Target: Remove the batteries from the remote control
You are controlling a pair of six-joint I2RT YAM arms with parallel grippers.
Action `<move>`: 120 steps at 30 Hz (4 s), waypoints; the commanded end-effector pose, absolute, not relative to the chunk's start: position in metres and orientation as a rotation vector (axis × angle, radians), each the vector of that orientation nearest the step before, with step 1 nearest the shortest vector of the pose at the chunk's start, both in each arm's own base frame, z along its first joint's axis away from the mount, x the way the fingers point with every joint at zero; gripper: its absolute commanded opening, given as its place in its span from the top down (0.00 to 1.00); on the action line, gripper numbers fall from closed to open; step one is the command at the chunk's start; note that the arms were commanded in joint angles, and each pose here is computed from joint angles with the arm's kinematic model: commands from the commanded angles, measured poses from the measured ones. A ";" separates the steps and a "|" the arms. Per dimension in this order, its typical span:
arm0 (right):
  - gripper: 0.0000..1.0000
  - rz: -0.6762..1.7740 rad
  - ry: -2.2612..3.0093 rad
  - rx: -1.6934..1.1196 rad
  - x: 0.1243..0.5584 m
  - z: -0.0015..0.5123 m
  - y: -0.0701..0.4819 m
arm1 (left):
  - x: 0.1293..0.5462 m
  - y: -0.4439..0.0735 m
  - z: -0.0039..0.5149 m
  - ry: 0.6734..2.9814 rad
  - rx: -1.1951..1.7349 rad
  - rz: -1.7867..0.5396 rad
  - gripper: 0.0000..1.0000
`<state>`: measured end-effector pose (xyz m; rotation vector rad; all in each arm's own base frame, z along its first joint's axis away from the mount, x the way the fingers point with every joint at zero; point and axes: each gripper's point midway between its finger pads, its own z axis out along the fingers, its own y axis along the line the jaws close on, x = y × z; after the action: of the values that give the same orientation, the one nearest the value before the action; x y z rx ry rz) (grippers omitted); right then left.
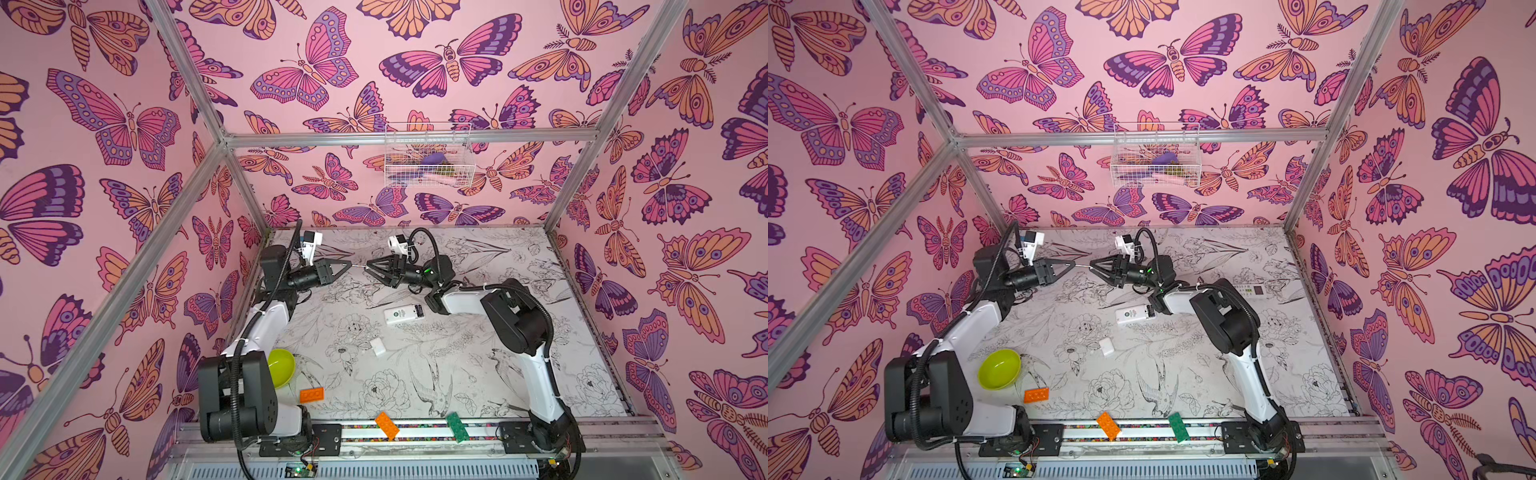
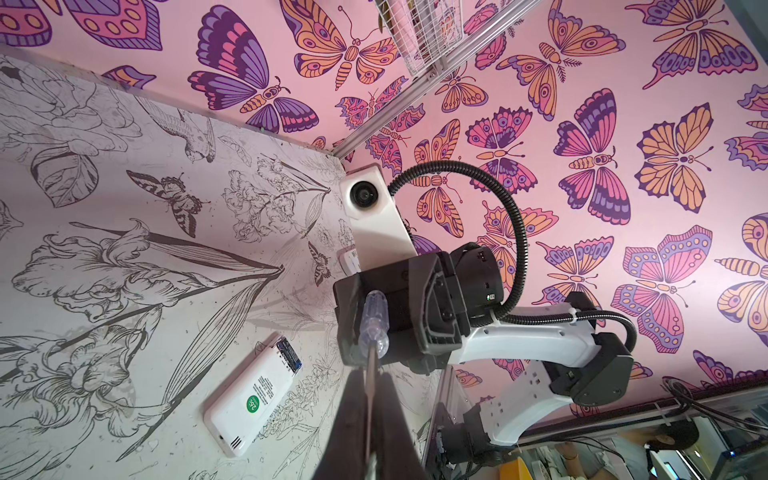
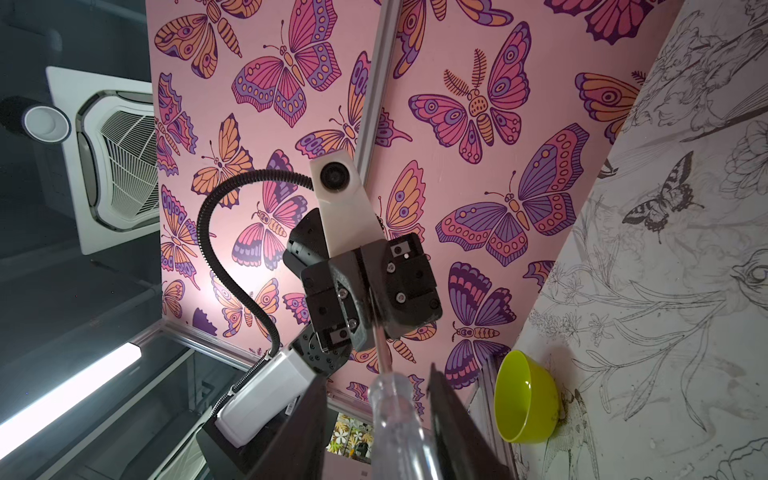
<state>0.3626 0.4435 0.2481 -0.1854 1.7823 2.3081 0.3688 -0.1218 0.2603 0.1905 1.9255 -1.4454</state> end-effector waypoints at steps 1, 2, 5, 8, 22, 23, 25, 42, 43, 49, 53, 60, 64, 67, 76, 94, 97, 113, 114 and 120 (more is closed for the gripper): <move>0.67 2.347 1.682 -0.340 0.344 0.273 0.450 | 0.360 -0.131 0.255 1.928 0.232 -1.477 1.00; 0.70 2.347 1.687 -0.344 0.344 0.272 0.450 | 0.360 -0.130 0.255 1.928 0.233 -1.473 1.00; 0.81 2.351 1.688 -0.335 0.344 0.272 0.450 | 0.360 -0.130 0.257 1.930 0.224 -1.480 1.00; 0.94 2.329 1.697 -0.353 0.342 0.269 0.448 | 0.363 -0.127 0.251 1.943 0.196 -1.459 0.93; 0.99 2.101 1.797 -0.172 0.372 0.236 0.360 | 0.361 -0.121 0.250 1.976 0.259 -1.398 0.27; 0.99 2.069 1.814 -0.151 0.377 0.232 0.348 | 0.361 -0.121 0.250 1.983 0.269 -1.386 0.25; 0.99 2.021 1.827 -0.125 0.381 0.231 0.328 | 0.360 -0.120 0.251 1.995 0.291 -1.364 0.22; 0.97 1.280 2.175 -0.419 0.324 0.225 0.219 | 0.358 -0.166 0.211 2.172 0.849 -0.843 0.00; 0.98 1.236 2.168 -0.448 0.319 0.227 0.215 | 0.357 -0.172 0.206 2.172 0.900 -0.816 0.00; 1.00 0.933 2.142 -0.523 0.302 0.235 0.187 | 0.352 -0.206 0.170 2.135 1.204 -0.662 0.00; 1.00 0.756 2.042 -0.585 0.291 0.240 0.171 | 0.348 -0.226 0.146 2.104 1.380 -0.591 0.00; 1.00 0.591 2.048 -0.674 0.274 0.228 0.154 | 0.340 -0.256 0.097 2.161 1.547 -0.513 0.00; 1.00 0.573 2.006 -0.722 0.267 0.223 0.157 | 0.346 -0.268 0.079 2.239 1.517 -0.535 0.02; 1.00 0.547 1.970 -0.764 0.263 0.217 0.158 | 0.352 -0.275 0.067 2.251 1.543 -0.505 0.02; 1.00 0.525 1.919 -0.808 0.253 0.206 0.160 | 0.340 -0.283 0.036 2.264 1.691 -0.462 0.10; 1.00 0.573 1.911 -0.955 0.243 0.178 0.181 | 0.331 -0.276 0.003 2.253 1.859 -0.350 0.37; 1.00 0.582 1.903 -0.994 0.240 0.177 0.185 | 0.325 -0.273 0.005 2.243 1.880 -0.337 0.53; 1.00 0.823 2.004 -0.915 0.247 0.164 0.214 | 0.271 -0.258 0.027 2.056 2.052 -0.444 0.59; 1.00 0.832 2.018 -0.917 0.250 0.160 0.216 | 0.268 -0.256 0.026 2.031 2.079 -0.441 0.59; 1.00 0.957 2.039 -0.930 0.269 0.136 0.238 | 0.270 -0.256 0.014 2.020 2.132 -0.407 0.53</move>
<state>0.2573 0.2201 0.1203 -0.9125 2.1290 0.8732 0.2775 -0.2557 0.0199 2.0783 2.0348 -0.3905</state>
